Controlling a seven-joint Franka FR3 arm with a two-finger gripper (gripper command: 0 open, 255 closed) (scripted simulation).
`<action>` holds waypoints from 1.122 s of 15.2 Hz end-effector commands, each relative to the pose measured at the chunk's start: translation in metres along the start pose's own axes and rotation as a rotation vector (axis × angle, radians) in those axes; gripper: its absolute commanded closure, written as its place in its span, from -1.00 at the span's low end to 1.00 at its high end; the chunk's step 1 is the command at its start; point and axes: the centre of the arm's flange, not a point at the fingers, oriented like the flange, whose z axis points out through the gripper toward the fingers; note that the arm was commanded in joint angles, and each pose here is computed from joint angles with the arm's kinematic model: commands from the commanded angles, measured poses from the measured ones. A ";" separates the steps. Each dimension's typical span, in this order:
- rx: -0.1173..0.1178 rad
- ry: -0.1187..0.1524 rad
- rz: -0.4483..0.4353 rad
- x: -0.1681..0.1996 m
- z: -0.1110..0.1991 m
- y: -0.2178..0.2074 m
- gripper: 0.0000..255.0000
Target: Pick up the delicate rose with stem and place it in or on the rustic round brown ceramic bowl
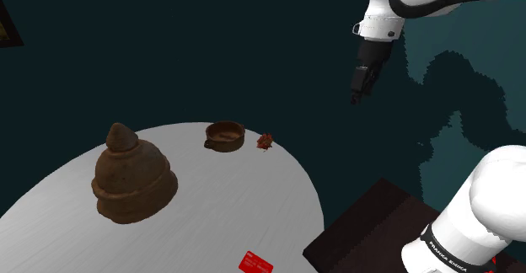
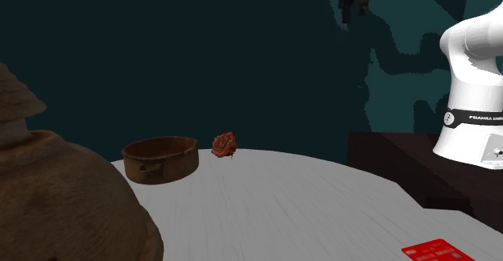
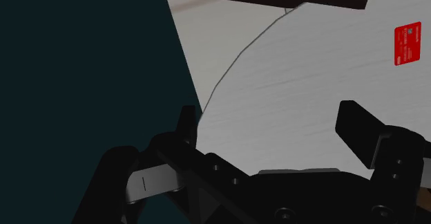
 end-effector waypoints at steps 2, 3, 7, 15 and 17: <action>-0.006 0.022 -0.001 0.021 0.036 0.001 -1.00; -0.008 0.028 -0.001 0.028 0.046 0.001 -1.00; -0.015 0.053 -0.002 0.058 0.086 0.004 -1.00; -0.029 0.103 -0.004 0.122 0.164 0.011 -1.00; -0.033 0.116 -0.005 0.138 0.183 0.013 -1.00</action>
